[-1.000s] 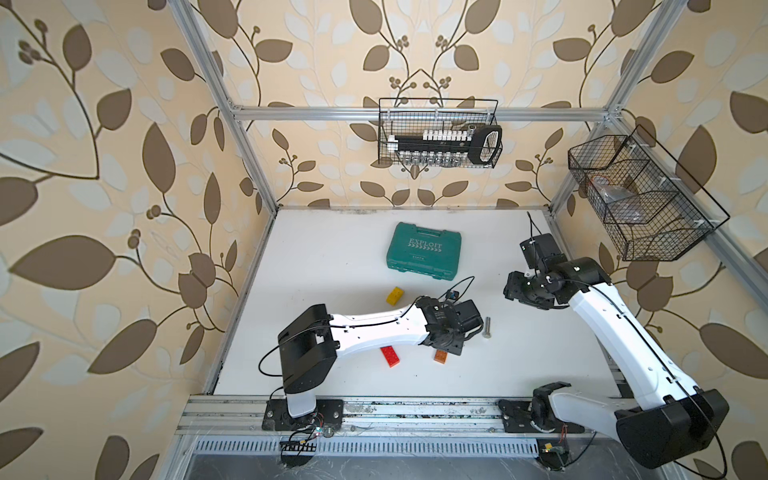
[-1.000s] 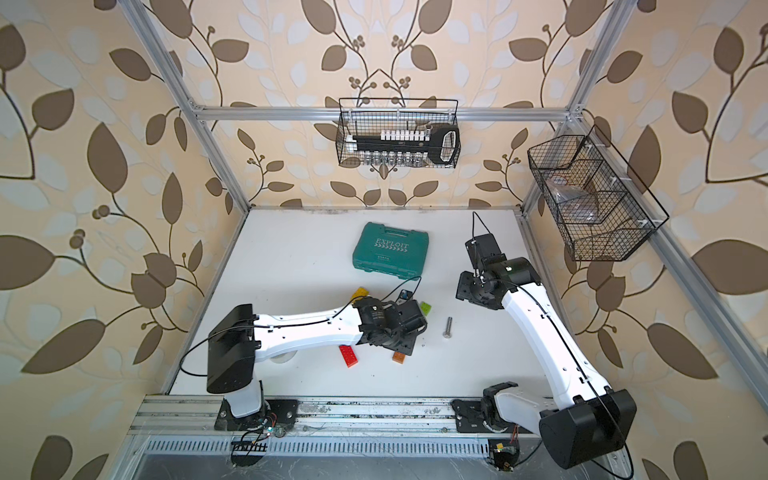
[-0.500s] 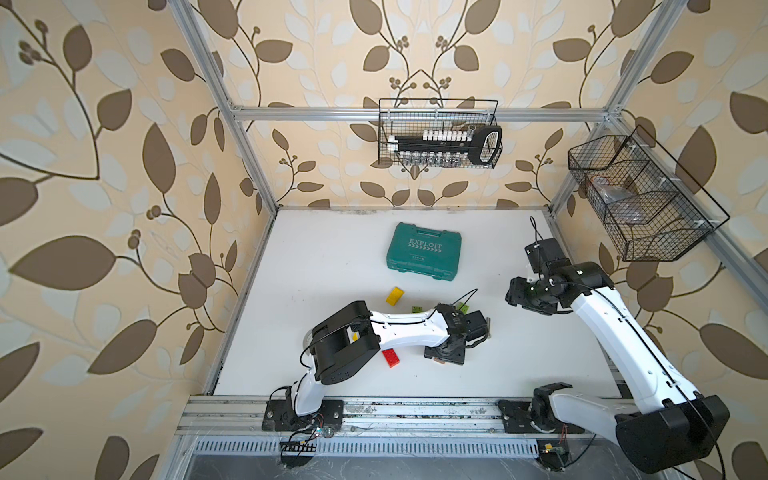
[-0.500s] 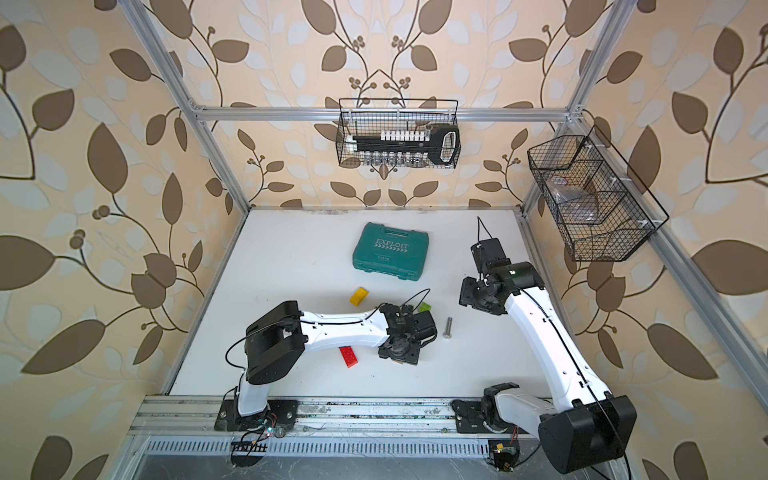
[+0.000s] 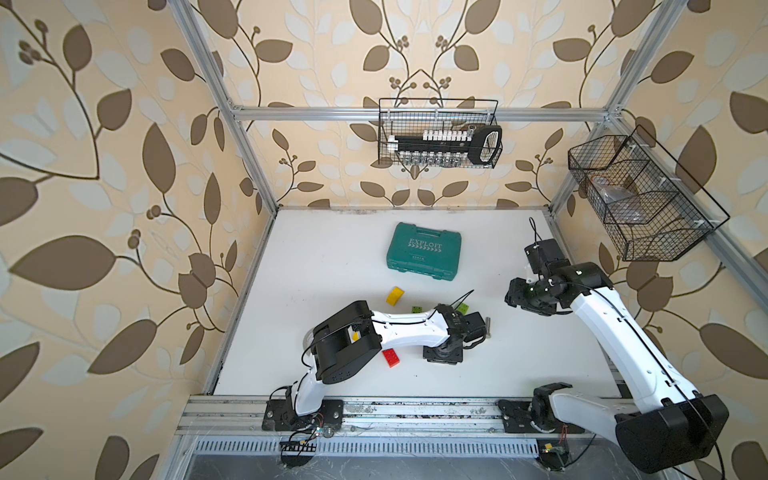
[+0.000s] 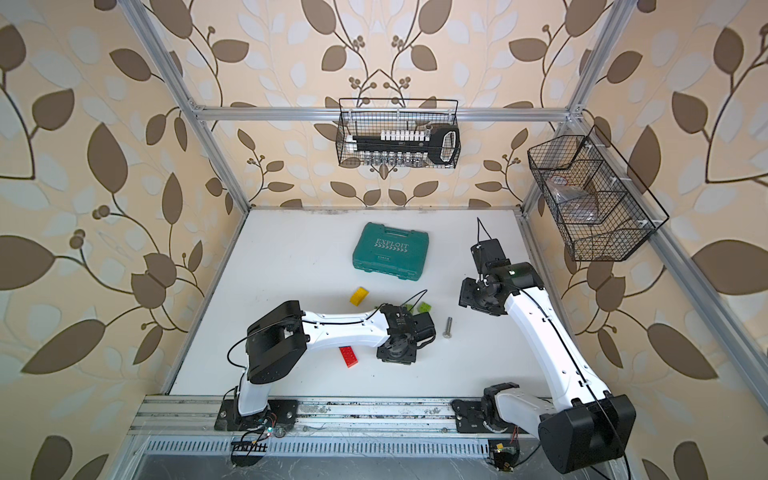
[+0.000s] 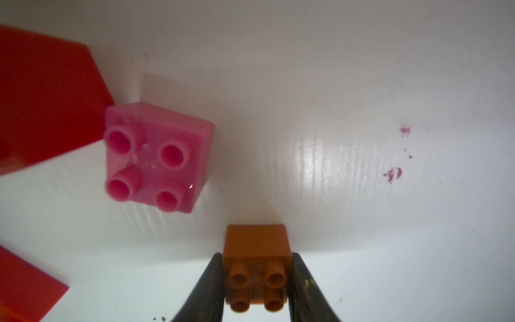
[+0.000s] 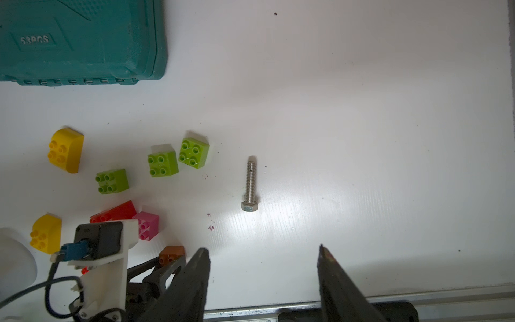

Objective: Assemble the letter s with lego
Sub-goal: Pick up the lego brick from the center of the board, then place the lego brick at the center of the board.

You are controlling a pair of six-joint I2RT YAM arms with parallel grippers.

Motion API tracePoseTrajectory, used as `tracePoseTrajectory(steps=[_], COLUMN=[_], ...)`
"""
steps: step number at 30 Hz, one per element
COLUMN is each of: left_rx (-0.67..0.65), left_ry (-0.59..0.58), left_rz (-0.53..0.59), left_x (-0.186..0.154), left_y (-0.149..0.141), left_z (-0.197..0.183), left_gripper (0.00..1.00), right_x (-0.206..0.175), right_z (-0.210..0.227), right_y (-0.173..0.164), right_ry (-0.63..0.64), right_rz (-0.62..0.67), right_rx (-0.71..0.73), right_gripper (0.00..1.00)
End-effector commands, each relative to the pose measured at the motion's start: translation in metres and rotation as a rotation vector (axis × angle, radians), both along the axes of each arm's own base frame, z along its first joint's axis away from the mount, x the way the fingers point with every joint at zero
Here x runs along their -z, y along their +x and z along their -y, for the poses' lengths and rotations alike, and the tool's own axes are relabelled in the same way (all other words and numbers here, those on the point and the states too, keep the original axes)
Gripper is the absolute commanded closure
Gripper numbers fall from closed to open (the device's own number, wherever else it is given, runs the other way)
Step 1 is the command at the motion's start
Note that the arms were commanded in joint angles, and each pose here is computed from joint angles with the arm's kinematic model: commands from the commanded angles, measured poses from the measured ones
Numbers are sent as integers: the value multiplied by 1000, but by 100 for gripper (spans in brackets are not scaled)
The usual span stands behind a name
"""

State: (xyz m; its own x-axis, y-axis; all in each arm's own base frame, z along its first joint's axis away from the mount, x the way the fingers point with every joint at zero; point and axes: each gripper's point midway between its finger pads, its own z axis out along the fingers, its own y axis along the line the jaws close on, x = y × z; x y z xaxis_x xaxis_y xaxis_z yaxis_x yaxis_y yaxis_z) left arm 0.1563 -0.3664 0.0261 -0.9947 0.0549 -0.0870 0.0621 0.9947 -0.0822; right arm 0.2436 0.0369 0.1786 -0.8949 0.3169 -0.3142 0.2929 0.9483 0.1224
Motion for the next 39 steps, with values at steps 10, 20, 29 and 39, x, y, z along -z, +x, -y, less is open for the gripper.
tracePoseTrajectory(steps=[10,20,29,39], left_rx=[-93,-128,-94,-148], left_ry=[102,110,19,-157], left_rz=[43,23,114,358], left_x=[-27,-11,-49,-169], left_y=[-6,-3,9,41], left_z=[-55,-68,-62,-121], left_gripper=[64,54,35,29], right_x=[6,9,1,14], right_z=[-7,-11,-33,-147], right_y=[0,2,8,-8], right_ry=[37,41,24,-60], right_rz=[-21,-33,28,192], right_rx=[-4,-14,-177,-862], right_gripper=[44,44,46,51])
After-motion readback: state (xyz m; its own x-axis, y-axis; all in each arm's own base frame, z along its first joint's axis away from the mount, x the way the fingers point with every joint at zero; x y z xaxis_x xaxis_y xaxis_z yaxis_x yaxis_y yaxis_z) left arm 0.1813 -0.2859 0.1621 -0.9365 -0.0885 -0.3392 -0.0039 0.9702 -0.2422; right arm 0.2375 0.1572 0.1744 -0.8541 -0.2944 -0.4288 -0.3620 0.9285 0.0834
